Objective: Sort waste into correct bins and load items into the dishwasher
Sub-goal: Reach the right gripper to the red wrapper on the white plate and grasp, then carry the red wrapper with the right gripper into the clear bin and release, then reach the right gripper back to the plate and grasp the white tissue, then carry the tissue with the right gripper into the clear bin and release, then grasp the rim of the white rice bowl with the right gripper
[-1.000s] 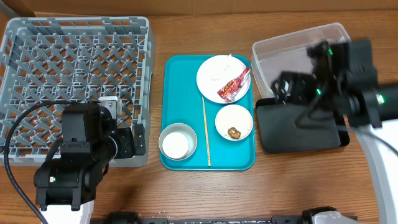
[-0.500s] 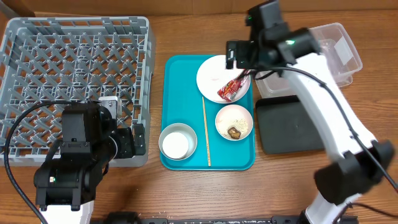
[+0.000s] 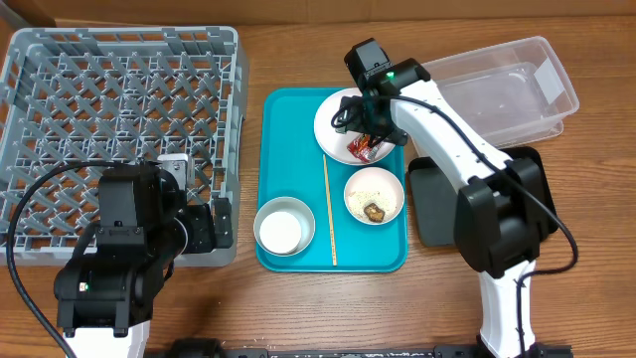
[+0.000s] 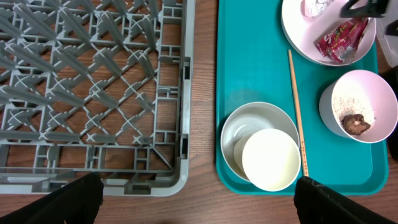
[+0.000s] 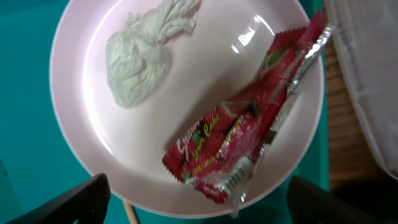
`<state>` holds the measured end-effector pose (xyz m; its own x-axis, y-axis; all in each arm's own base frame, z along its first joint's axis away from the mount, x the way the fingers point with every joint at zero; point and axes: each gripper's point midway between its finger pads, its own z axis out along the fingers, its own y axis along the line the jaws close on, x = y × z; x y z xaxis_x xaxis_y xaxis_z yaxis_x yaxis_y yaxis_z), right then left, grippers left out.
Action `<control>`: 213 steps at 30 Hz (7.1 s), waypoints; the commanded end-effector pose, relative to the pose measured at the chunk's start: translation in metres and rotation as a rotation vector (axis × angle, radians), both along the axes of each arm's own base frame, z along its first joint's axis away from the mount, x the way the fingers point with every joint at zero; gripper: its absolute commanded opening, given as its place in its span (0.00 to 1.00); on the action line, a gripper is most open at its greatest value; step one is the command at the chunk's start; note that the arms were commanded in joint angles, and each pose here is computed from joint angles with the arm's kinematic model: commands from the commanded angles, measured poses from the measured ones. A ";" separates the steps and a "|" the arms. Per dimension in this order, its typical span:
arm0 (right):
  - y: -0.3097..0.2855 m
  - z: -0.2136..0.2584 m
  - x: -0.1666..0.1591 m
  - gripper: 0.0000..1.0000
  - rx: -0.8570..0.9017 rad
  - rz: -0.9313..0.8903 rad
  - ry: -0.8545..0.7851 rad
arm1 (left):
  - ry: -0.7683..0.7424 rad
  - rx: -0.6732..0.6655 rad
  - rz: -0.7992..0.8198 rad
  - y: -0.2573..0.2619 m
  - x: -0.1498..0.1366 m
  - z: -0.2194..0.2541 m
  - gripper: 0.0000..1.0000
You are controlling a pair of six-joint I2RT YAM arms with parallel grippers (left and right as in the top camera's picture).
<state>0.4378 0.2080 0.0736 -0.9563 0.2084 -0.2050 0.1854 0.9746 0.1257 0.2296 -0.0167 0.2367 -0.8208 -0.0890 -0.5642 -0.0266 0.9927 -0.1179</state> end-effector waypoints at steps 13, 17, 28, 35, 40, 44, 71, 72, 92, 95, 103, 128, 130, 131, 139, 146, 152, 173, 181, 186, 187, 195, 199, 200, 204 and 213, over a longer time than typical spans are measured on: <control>0.000 -0.047 0.000 0.45 -0.028 -0.083 0.081 | -0.022 -0.015 0.001 -0.003 0.002 0.008 1.00; -0.001 -0.033 -0.002 0.08 -0.025 -0.082 0.075 | -0.022 -0.015 0.000 -0.003 0.002 0.008 1.00; -0.030 0.101 0.013 0.04 -0.052 -0.077 -0.246 | -0.022 -0.015 0.001 -0.003 0.002 0.008 1.00; -0.103 0.138 0.030 0.04 -0.155 -0.251 -0.362 | -0.021 -0.015 0.001 -0.003 0.002 0.008 1.00; -0.153 0.125 0.046 0.04 -0.147 -0.381 -0.336 | -0.021 -0.015 0.001 -0.003 0.002 0.008 1.00; -0.171 0.111 0.052 0.36 -0.107 -0.413 -0.297 | -0.022 -0.015 0.001 -0.003 0.002 0.008 1.00; 0.025 0.065 0.071 0.87 0.092 0.217 -0.367 | -0.020 -0.015 0.001 -0.003 0.002 0.008 1.00; 0.026 0.056 0.072 0.87 0.093 0.205 -0.353 | -0.020 -0.015 0.001 -0.003 0.002 0.008 1.00; 0.038 -0.042 0.063 0.40 0.088 0.065 -0.171 | -0.020 -0.015 0.001 -0.003 0.002 0.008 1.00; 0.035 -0.047 0.053 0.32 0.070 0.066 -0.129 | -0.020 -0.015 0.001 -0.003 0.002 0.008 1.00; 0.033 -0.049 0.050 0.34 0.064 0.063 -0.114 | -0.019 -0.015 0.000 -0.003 0.002 0.008 1.00; -0.001 0.065 0.033 0.04 0.054 0.130 -0.211 | -0.020 -0.015 0.001 -0.003 0.002 0.008 1.00; -0.015 0.093 0.032 0.04 0.043 0.103 -0.258 | -0.021 -0.015 0.001 -0.003 0.002 0.008 1.00; -0.025 0.103 0.032 0.04 0.031 0.074 -0.277 | -0.021 -0.015 0.001 -0.003 0.002 0.008 1.00; -0.124 0.113 0.039 0.05 -0.009 -0.223 -0.247 | -0.021 -0.015 0.001 -0.003 0.002 0.008 1.00; -0.147 0.085 0.042 0.43 0.077 -0.202 -0.154 | -0.031 -0.015 0.000 -0.003 0.004 0.009 1.00; -0.157 0.115 0.032 0.72 0.059 -0.158 -0.195 | -0.031 -0.015 0.000 -0.003 0.004 0.009 1.00; -0.136 0.156 -0.116 0.75 0.126 -0.046 -0.068 | -0.019 -0.012 0.002 -0.002 0.002 0.008 1.00; -0.113 0.153 -0.154 0.82 0.194 0.054 -0.258 | -0.020 -0.012 0.002 -0.002 0.002 0.008 1.00; -0.059 0.146 -0.160 0.84 0.241 0.229 -0.273 | -0.021 -0.012 0.002 -0.002 0.002 0.008 1.00; -0.046 0.142 -0.160 0.84 0.242 0.266 -0.268 | -0.021 -0.012 0.002 -0.002 0.002 0.008 1.00; 0.021 0.084 -0.143 0.79 0.191 0.373 -0.200 | -0.020 -0.012 0.002 -0.002 0.002 0.008 1.00; 0.037 0.050 -0.130 0.70 0.166 0.348 -0.164 | -0.020 -0.012 0.002 -0.002 0.002 0.008 1.00; 0.039 0.042 -0.128 0.68 0.158 0.338 -0.155 | -0.019 -0.012 0.002 -0.002 0.002 0.008 1.00; 0.043 0.012 -0.120 0.62 0.139 0.290 -0.111 | -0.020 -0.012 0.002 -0.002 0.002 0.008 1.00; 0.050 -0.033 -0.115 0.45 0.114 0.268 -0.047 | -0.017 -0.012 0.002 -0.002 0.002 0.007 1.00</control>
